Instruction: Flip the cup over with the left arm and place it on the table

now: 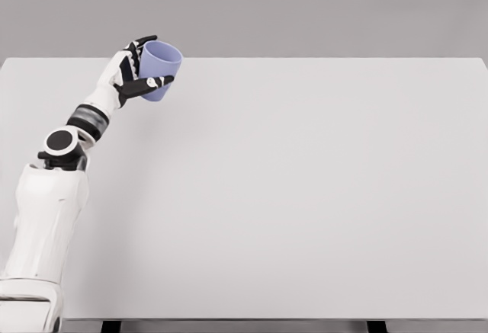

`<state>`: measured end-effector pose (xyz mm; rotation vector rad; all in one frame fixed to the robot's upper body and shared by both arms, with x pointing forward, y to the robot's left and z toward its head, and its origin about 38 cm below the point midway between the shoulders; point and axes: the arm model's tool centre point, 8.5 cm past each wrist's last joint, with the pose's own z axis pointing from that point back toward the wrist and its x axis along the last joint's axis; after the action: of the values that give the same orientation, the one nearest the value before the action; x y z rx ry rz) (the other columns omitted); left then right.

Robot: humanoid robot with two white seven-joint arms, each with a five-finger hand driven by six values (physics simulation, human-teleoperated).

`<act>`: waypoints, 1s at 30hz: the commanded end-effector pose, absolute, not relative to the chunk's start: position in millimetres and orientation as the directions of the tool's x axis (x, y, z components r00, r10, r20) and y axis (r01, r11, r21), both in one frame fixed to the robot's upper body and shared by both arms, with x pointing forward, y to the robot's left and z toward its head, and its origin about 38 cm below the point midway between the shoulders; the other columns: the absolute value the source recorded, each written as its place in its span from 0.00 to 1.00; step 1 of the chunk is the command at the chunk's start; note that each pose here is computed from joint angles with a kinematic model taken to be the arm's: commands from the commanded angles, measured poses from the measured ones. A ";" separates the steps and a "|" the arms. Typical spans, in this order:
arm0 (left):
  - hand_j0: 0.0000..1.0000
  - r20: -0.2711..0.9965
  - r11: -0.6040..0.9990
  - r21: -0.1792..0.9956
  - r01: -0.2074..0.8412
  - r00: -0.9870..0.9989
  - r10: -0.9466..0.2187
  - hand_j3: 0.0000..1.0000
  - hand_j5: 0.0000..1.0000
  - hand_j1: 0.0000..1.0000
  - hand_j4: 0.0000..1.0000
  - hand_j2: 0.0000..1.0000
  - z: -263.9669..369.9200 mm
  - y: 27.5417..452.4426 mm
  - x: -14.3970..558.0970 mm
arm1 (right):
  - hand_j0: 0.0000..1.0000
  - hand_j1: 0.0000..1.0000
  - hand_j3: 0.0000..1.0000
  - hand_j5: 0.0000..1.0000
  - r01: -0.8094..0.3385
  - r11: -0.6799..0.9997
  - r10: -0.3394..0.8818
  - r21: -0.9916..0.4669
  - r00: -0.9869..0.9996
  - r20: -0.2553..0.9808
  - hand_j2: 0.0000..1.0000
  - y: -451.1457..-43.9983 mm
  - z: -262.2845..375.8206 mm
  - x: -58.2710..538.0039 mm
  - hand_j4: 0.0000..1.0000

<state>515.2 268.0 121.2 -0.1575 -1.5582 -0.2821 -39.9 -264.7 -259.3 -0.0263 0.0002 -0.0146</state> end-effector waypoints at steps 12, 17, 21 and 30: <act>0.85 0.999 0.964 0.034 0.265 0.020 -0.041 0.85 0.85 0.85 0.85 0.85 110.7 266.0 514.6 | 1.00 1.00 1.00 1.00 0.014 1.000 -0.014 -0.026 1.000 0.000 1.00 -264.7 -259.3 -39.9 1.00; 0.85 0.999 0.964 0.032 0.264 0.027 -0.040 0.85 0.85 0.85 0.85 0.85 108.2 266.6 514.4 | 1.00 1.00 1.00 1.00 0.016 1.000 -0.016 -0.026 1.000 0.000 1.00 -264.6 -259.3 -39.9 1.00; 0.99 0.999 0.964 0.033 0.264 0.027 -0.042 0.99 0.99 0.99 0.99 0.99 108.1 266.6 514.4 | 1.00 1.00 1.00 1.00 0.014 1.000 -0.014 -0.026 1.000 0.000 1.00 -264.7 -259.3 -39.9 1.00; 0.99 0.999 0.964 0.037 0.262 0.029 -0.046 0.99 0.99 0.99 0.99 0.99 109.3 268.7 514.7 | 1.00 1.00 1.00 1.00 0.014 1.000 -0.014 -0.026 1.000 0.000 1.00 -264.7 -259.3 -39.9 1.00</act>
<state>514.7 267.9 108.7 -0.1726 -1.5255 -0.2416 -39.9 -264.7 -259.3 -0.0263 0.0002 -0.0147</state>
